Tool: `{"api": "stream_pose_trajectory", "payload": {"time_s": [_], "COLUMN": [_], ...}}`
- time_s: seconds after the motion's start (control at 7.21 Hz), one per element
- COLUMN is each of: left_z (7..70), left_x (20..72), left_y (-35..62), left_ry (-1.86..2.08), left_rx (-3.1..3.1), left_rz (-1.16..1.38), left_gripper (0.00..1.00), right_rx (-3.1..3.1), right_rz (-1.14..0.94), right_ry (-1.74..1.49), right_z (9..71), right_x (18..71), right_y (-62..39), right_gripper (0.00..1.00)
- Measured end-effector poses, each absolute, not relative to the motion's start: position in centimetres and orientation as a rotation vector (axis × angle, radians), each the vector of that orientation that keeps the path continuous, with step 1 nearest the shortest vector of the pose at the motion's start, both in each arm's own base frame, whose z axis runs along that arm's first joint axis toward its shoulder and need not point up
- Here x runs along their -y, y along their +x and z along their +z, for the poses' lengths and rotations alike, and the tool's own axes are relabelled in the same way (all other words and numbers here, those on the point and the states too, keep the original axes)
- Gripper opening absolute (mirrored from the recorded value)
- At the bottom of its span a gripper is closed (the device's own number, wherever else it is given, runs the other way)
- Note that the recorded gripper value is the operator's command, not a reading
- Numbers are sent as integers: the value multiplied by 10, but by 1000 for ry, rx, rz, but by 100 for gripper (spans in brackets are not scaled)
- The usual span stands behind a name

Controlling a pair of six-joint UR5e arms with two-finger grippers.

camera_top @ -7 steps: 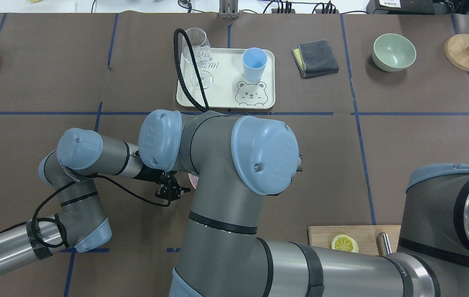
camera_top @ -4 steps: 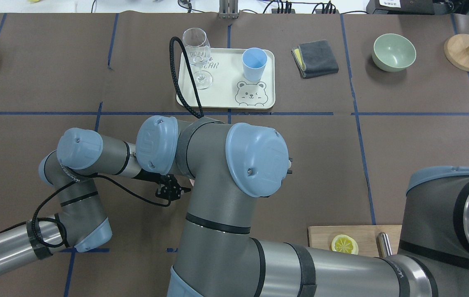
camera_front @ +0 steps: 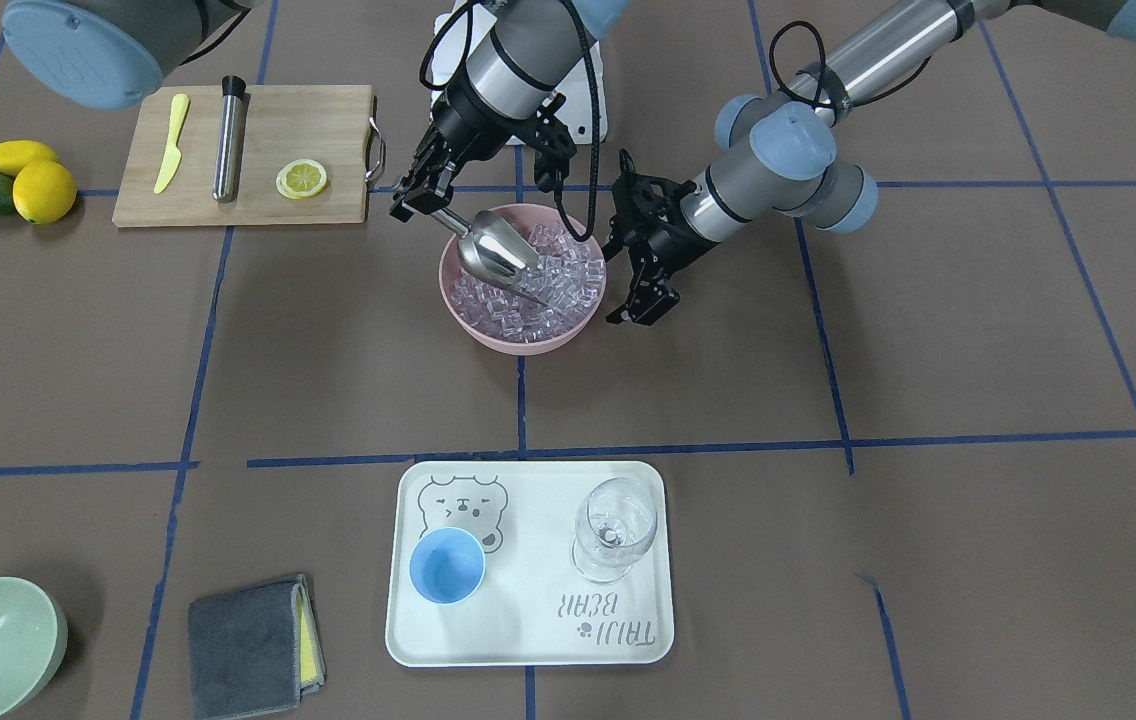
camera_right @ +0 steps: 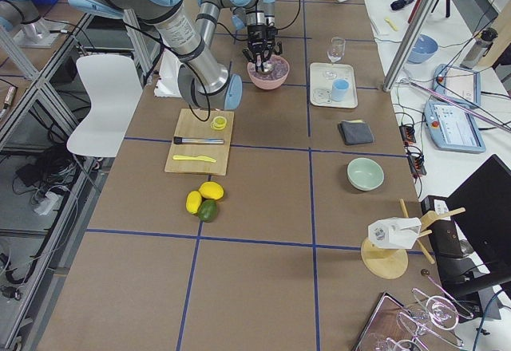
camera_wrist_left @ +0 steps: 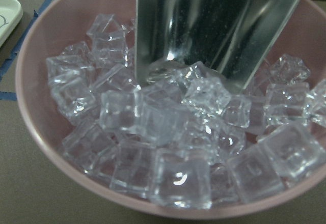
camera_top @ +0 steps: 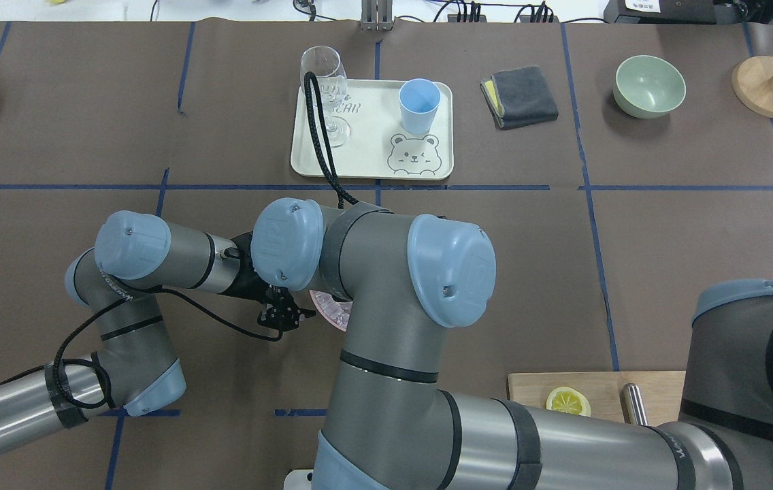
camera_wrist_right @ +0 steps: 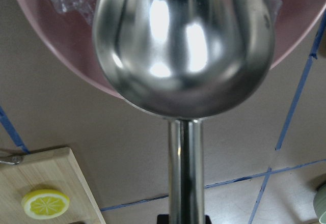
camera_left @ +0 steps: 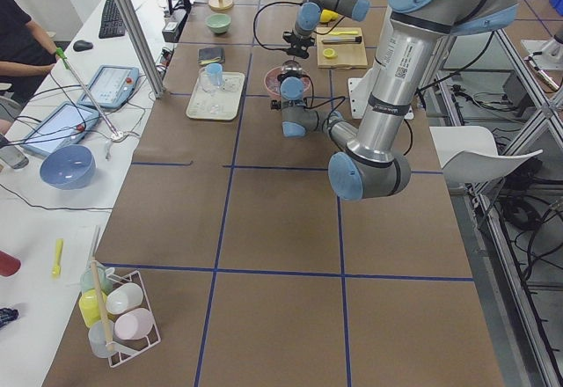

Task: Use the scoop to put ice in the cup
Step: 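Lower scoop into ice cubes in pink bowl with right gripper, then drag scoop through ice and lift it out loaded with right gripper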

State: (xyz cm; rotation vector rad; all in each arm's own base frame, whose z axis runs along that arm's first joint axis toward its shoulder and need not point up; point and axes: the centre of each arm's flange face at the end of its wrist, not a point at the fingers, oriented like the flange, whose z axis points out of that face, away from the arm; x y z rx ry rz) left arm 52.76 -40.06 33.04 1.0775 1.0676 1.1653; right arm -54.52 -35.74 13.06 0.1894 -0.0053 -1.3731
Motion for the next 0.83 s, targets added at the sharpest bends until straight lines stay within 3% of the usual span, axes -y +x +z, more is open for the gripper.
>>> {"api": "stream_pose_trajectory", "payload": {"time_s": [0.83], "left_z": [327], "left_x": [401], "left_y": [527], "left_ry": [1084], "left_rx": [-1071], "left_rz": [1162], "left_gripper": [100], "right_rx": [271], "right_rz": [-1296], "right_ry": [233], "right_z": [185], "right_x": [382], "right_y": [-537], "right_gripper": [0]}}
